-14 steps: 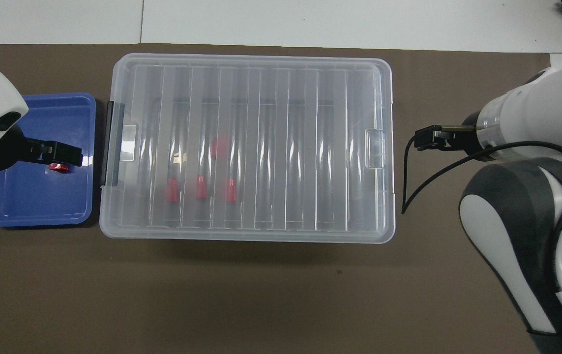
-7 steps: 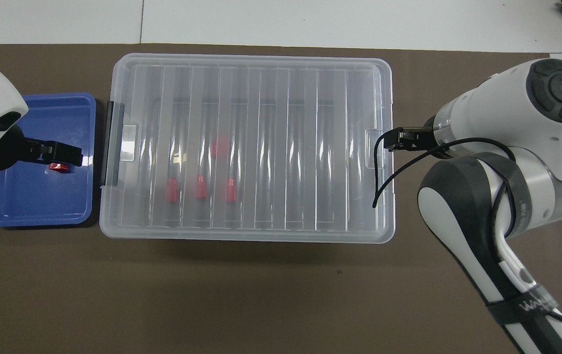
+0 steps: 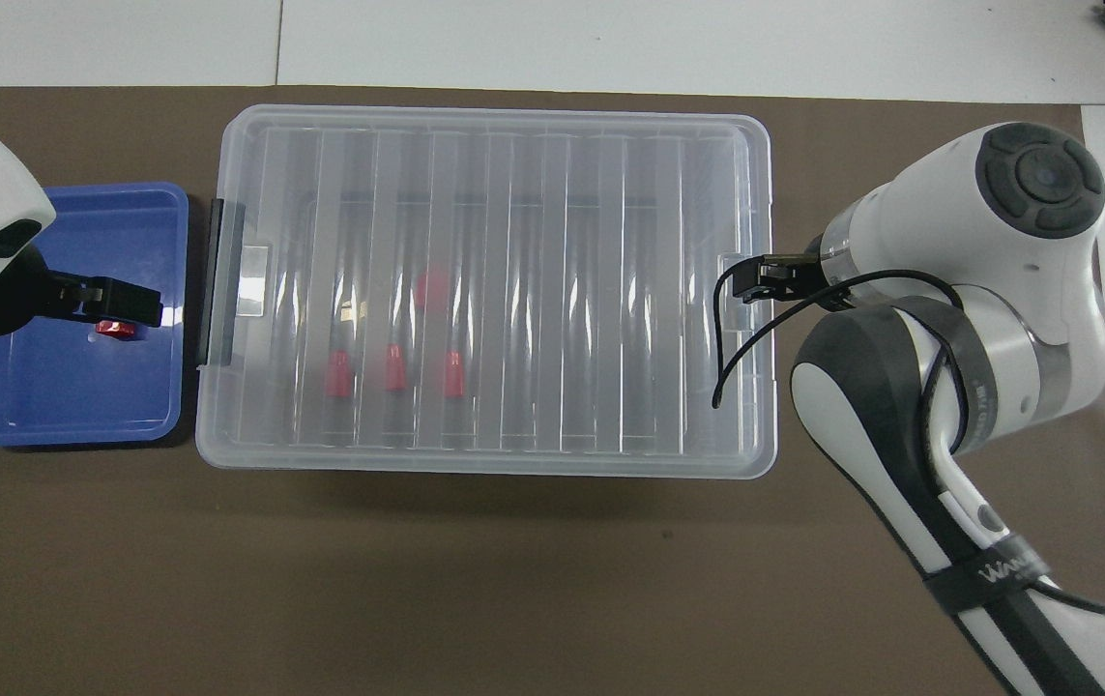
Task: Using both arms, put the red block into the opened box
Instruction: 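Reach the right gripper to the lid edge and grasp it, then slide the clear lid away from the left gripper with the right gripper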
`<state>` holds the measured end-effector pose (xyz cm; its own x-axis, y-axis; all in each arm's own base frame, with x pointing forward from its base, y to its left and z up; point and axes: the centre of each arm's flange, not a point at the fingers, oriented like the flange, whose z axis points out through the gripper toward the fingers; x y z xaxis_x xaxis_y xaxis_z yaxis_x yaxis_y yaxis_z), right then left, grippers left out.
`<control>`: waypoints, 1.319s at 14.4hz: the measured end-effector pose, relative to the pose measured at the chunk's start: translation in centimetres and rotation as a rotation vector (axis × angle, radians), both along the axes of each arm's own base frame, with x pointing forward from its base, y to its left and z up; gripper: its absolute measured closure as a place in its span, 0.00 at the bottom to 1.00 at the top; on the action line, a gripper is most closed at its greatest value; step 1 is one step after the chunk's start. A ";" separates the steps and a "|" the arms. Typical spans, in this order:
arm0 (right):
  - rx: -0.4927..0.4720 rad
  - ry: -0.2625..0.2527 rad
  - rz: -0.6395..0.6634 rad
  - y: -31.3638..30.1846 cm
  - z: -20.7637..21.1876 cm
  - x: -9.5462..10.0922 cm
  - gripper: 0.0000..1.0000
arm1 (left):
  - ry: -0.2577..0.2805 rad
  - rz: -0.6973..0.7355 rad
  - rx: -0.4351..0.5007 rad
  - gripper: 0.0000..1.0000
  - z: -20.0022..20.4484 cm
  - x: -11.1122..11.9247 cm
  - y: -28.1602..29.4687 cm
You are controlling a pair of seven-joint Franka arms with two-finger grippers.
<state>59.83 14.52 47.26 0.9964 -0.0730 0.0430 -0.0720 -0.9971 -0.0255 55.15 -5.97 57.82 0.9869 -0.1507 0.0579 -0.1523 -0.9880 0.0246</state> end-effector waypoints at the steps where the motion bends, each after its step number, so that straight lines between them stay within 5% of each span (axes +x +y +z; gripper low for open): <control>1: -0.001 0.002 0.000 0.0 -0.1 0.0 0.04 | 0.000 0.000 0.000 0.00 0.0 0.0 0.0; 19: -0.023 0.018 0.073 -4.4 -1.1 0.6 0.04 | 0.000 0.000 0.000 0.00 0.0 0.0 0.0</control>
